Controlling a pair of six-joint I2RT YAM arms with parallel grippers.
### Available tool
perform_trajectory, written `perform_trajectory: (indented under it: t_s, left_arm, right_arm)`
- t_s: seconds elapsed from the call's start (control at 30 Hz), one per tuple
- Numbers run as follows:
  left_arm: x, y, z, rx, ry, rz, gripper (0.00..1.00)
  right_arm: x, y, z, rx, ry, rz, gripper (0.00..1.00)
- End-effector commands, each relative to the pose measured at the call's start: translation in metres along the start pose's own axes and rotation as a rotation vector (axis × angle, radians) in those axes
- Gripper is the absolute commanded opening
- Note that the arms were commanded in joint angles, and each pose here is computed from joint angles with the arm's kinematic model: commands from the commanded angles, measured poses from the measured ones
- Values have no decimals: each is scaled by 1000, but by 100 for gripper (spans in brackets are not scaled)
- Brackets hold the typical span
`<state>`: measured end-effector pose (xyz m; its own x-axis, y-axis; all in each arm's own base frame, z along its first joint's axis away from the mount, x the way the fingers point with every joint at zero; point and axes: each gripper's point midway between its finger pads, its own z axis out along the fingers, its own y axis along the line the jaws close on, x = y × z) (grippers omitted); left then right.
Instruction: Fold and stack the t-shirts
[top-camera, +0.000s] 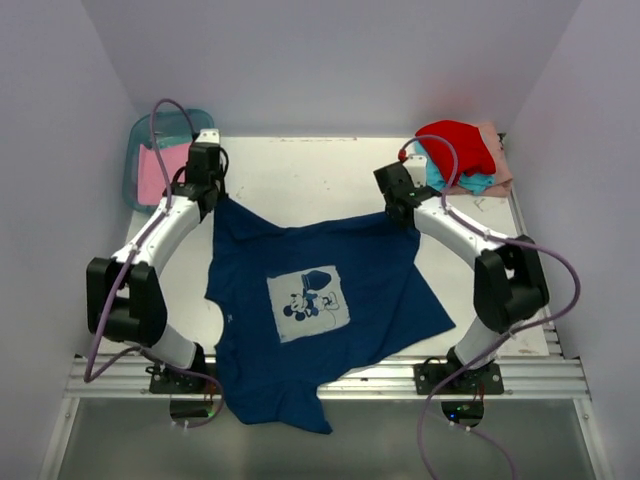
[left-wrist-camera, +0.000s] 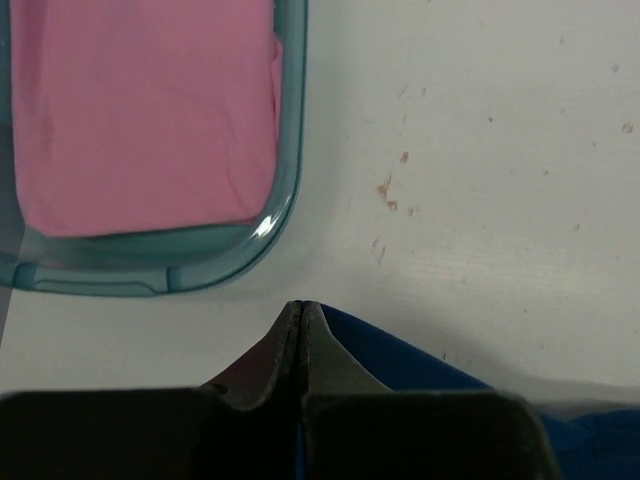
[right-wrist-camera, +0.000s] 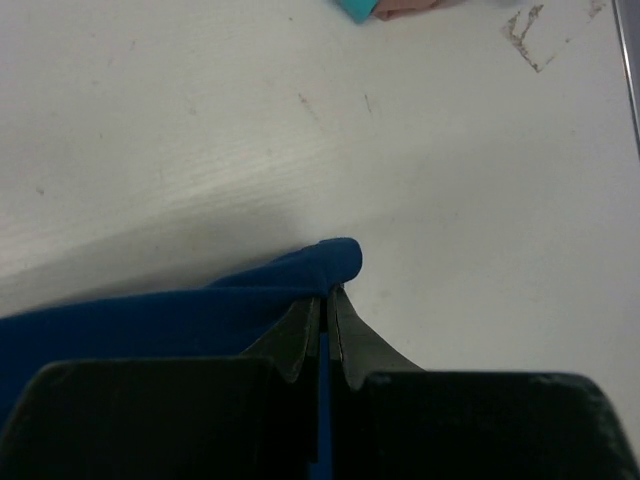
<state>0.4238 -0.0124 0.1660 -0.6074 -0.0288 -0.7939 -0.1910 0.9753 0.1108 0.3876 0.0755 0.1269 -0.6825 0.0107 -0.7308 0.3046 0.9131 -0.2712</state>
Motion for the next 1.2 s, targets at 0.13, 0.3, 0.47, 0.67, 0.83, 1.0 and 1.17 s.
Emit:
perform_trajectory:
  t_s: [0.13,0.3,0.47,0.67,0.83,1.0,1.17]
  left_arm:
    - [-87,-23,49,28,-196,-60,0]
    - [-110,-34,91,51,-222,-64,0]
    - [-126,-42,130,44,-224,-48,0]
    - [-165,-44,151,57,-370,-101,0]
    - [-181,-40,142,86,-450,-162,16]
    - [-201,-26,60,166,-687,-299,100]
    - [-196,-31,4,243,-729,-333,100]
  right_arm:
    - [-53,7,61,24,-62,143,0]
    - [-65,6,94,42,-64,167,0]
    - [-92,18,122,13,-119,193,0]
    - [-122,44,150,-68,-223,226,0]
    - [-143,61,150,-166,-347,255,48]
    - [-156,53,113,-271,-493,316,99]
    - [-160,18,54,-308,-601,371,99]
